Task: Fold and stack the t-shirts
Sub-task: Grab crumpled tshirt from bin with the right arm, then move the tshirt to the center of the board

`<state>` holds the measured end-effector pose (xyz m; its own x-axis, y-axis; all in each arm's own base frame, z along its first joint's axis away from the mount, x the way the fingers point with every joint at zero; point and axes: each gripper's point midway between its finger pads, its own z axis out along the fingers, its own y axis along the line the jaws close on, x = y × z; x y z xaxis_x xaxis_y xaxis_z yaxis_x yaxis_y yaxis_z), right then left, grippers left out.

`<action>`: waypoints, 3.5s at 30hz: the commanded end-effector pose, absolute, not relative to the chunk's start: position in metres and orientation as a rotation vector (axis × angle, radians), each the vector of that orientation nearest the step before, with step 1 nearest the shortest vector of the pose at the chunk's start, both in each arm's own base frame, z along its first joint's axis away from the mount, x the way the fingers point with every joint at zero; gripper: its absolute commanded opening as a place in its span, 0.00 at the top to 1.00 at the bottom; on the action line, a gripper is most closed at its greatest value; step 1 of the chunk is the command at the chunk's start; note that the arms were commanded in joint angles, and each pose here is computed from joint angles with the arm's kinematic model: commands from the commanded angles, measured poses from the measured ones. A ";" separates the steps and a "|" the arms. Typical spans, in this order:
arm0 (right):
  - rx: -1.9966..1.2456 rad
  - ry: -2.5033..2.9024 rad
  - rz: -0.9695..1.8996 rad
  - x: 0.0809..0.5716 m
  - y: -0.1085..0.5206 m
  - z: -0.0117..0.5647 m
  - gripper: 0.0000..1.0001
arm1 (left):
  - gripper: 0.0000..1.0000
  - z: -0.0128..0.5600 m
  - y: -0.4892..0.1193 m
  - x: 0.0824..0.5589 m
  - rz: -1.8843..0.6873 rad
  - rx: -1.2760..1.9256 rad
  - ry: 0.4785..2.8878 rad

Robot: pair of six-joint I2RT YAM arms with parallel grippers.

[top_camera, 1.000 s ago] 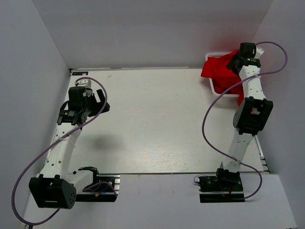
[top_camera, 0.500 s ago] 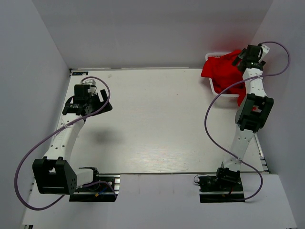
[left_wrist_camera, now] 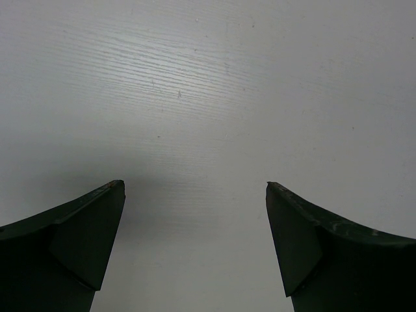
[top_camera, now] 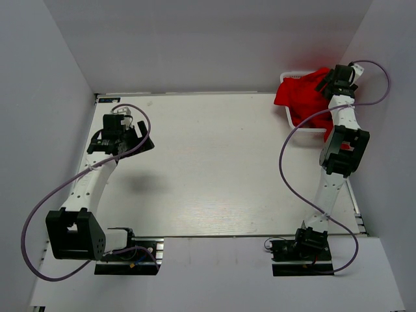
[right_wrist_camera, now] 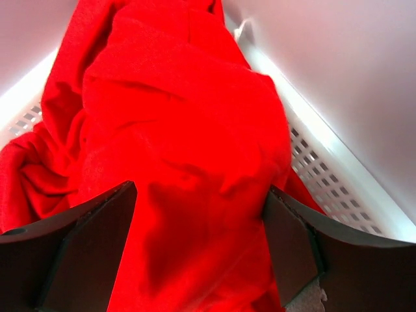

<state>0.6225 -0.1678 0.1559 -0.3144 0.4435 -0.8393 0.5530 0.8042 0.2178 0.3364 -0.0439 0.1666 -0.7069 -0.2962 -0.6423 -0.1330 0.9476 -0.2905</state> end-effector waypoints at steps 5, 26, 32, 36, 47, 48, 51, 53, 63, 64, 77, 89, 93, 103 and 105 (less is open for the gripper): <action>0.714 1.905 -0.031 0.645 -0.162 0.160 0.20 | 0.01 0.168 -0.047 0.342 -0.298 -0.301 2.352; 0.641 1.769 -0.013 0.631 -0.155 0.244 1.00 | 0.01 0.171 -0.046 0.344 -0.289 -0.279 2.344; 0.550 1.683 -0.032 0.615 -0.151 0.313 1.00 | 0.01 0.176 -0.049 0.345 -0.313 -0.266 2.328; 0.483 1.590 -0.020 0.606 -0.145 0.363 1.00 | 0.01 0.180 -0.051 0.346 -0.327 -0.257 2.311; 0.280 1.193 0.109 0.564 -0.106 0.545 1.00 | 0.01 0.182 -0.062 0.341 -0.404 -0.217 2.285; 0.273 1.153 0.118 0.558 -0.103 0.560 1.00 | 0.01 0.182 -0.062 0.341 -0.399 -0.207 2.286; 0.209 1.026 0.152 0.531 -0.089 0.609 1.00 | 0.01 0.186 -0.065 0.339 -0.424 -0.193 2.278; 0.172 0.976 0.183 0.518 -0.078 0.630 1.00 | 0.01 0.186 -0.065 0.339 -0.424 -0.193 2.278; -0.051 0.890 0.429 0.467 0.001 0.678 1.00 | 0.01 0.195 -0.067 0.336 -0.436 -0.182 2.251; -0.081 0.891 0.455 0.458 0.010 0.681 1.00 | 0.01 0.195 -0.067 0.336 -0.436 -0.182 2.251; -0.372 0.992 0.808 0.400 0.117 0.641 1.00 | 0.01 0.202 -0.057 0.327 -0.381 -0.242 2.266; -0.544 1.090 0.997 0.331 0.208 0.535 1.00 | 0.01 0.200 -0.053 0.309 -0.355 -0.259 2.294; -0.581 1.149 1.062 0.324 0.230 0.513 1.00 | 0.01 0.200 -0.053 0.309 -0.355 -0.259 2.294; -0.623 1.262 1.138 0.320 0.277 0.448 1.00 | 0.01 0.197 -0.047 0.297 -0.318 -0.279 2.317; -0.613 1.298 1.137 0.323 0.282 0.424 1.00 | 0.01 0.195 -0.045 0.295 -0.303 -0.288 2.327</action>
